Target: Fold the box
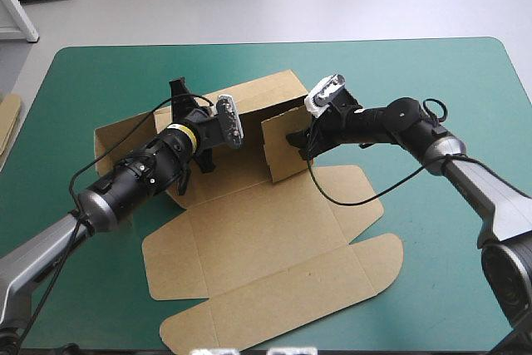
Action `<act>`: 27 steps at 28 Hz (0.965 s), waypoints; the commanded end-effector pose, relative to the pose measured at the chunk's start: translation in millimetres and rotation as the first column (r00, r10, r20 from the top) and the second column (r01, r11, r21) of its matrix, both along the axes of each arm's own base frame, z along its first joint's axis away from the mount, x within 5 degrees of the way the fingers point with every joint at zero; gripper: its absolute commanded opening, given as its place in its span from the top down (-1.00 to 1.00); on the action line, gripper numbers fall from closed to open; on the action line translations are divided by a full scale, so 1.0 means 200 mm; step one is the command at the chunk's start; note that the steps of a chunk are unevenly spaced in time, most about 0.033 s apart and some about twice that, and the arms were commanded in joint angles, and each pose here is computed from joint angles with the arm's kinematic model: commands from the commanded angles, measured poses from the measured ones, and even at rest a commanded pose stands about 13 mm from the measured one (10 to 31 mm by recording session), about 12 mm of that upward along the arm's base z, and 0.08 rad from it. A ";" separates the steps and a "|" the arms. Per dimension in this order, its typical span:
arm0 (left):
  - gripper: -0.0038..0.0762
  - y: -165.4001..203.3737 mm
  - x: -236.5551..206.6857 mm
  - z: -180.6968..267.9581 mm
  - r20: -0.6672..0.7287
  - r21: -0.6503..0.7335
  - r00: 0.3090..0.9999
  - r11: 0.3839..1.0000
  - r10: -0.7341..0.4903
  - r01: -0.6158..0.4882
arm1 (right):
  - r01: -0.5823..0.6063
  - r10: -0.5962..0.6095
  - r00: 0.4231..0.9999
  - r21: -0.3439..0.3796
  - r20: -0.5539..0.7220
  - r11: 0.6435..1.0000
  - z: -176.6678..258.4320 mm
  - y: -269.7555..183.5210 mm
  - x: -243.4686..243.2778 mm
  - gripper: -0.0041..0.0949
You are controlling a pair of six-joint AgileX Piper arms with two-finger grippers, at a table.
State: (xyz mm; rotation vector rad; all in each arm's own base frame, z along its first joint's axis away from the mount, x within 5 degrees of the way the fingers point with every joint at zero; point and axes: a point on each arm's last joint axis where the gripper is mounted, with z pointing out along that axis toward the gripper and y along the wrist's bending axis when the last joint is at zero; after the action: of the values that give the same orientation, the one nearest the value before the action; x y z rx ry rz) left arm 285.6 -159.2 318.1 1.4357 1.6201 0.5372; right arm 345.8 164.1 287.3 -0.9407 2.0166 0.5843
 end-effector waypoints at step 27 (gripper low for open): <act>0.93 -0.03 -0.02 0.00 -0.054 -0.141 0.998 0.989 0.036 -0.043 | 0.194 -0.207 0.970 0.111 0.127 0.975 0.16 0.11 -0.01 0.92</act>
State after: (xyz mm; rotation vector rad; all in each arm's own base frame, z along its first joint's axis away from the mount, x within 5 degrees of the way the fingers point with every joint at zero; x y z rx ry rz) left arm 285.7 -159.4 318.2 1.4071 1.6348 0.5201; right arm 353.3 181.0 293.8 -0.6729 1.9740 0.4284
